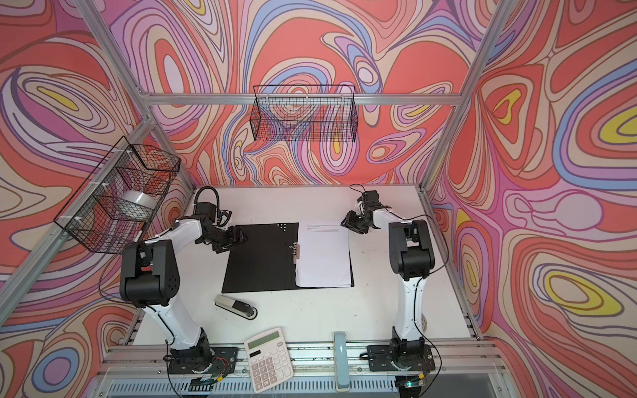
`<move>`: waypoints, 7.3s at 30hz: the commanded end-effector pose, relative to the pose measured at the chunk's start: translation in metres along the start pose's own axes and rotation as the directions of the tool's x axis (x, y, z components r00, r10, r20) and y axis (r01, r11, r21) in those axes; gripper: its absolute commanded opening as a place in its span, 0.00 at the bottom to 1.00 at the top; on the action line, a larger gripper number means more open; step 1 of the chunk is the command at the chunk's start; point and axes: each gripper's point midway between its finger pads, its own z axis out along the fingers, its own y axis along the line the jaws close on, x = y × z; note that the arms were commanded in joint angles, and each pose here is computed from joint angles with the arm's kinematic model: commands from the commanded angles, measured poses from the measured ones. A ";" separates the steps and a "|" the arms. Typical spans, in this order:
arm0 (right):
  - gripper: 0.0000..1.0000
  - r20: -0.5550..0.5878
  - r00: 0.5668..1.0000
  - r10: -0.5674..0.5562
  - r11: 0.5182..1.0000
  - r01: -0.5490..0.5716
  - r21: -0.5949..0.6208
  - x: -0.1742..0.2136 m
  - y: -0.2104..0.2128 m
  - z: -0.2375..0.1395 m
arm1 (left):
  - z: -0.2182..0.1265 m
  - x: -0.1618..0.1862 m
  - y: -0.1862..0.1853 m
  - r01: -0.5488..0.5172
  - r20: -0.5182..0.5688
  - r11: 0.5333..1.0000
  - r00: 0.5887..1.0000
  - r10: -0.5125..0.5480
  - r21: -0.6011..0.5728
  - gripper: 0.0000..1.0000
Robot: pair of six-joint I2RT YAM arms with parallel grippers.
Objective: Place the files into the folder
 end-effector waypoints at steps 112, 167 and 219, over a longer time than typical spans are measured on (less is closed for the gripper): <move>0.49 -0.178 0.903 -0.391 0.913 0.356 -0.197 -0.002 0.139 0.085 | 0.033 -0.027 0.024 0.071 -0.100 0.997 0.993 -0.066 0.039 0.81; 0.48 -0.001 0.905 -0.425 0.886 0.416 -0.202 -0.044 0.186 0.034 | -0.012 -0.045 -0.003 0.035 0.010 0.996 0.999 -0.036 0.078 0.81; 0.23 -0.340 0.844 -0.414 0.794 0.518 0.319 0.174 0.220 -0.001 | -0.001 0.083 -0.052 -0.312 -0.233 0.943 0.915 0.330 0.113 0.65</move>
